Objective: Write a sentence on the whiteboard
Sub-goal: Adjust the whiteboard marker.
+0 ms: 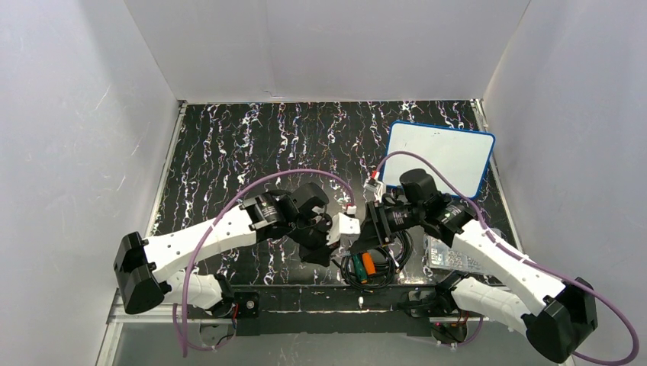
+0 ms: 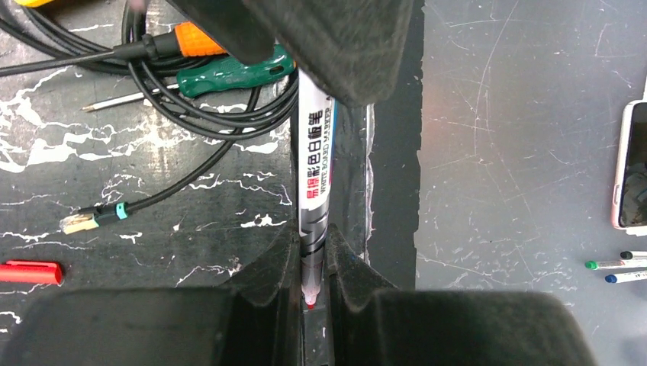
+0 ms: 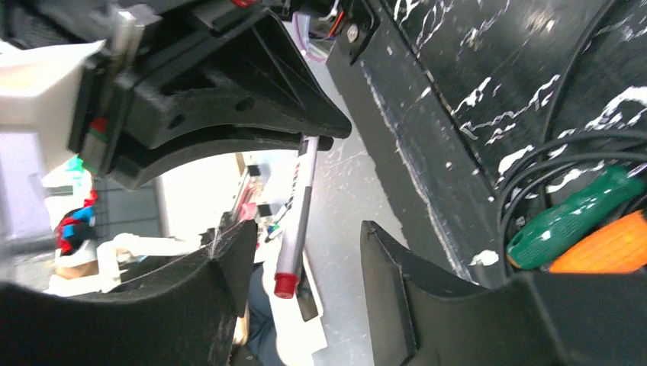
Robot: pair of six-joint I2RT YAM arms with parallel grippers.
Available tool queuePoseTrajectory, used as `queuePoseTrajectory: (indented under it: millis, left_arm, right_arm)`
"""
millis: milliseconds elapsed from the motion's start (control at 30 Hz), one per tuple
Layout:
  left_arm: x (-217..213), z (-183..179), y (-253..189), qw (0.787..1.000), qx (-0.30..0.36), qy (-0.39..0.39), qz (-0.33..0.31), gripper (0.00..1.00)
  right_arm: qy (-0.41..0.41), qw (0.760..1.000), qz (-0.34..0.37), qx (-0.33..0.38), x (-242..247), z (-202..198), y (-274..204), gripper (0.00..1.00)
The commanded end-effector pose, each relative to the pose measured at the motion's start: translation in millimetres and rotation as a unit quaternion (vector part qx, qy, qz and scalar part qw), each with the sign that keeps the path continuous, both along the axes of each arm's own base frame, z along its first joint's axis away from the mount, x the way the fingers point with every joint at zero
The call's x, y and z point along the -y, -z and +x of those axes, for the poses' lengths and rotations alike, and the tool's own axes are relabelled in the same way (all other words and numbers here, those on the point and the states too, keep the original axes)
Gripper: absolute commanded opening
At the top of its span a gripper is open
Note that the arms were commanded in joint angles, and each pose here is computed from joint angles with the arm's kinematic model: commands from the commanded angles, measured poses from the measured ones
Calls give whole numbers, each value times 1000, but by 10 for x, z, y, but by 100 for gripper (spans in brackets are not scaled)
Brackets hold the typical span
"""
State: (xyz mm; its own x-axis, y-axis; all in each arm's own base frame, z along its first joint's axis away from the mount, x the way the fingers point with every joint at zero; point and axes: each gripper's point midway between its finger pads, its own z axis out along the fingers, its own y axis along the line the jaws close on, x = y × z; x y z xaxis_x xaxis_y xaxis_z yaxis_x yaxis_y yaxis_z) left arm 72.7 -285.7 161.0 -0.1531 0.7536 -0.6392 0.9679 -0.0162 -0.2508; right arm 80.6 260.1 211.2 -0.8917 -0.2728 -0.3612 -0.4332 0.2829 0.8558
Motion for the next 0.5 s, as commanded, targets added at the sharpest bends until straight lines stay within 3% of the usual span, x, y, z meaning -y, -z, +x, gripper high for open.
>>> queuePoseTrajectory:
  millis: [0, 467]
  left_arm:
    - [36, -77, -134, 1000, 10, 26, -6, 0]
    - [200, -428, -138, 994, -15, 107, 17, 0]
  right_arm:
    - [-47, 997, 36, -45, -3, -214, -43, 58]
    - [-120, 986, 41, -111, 45, -544, 92, 36]
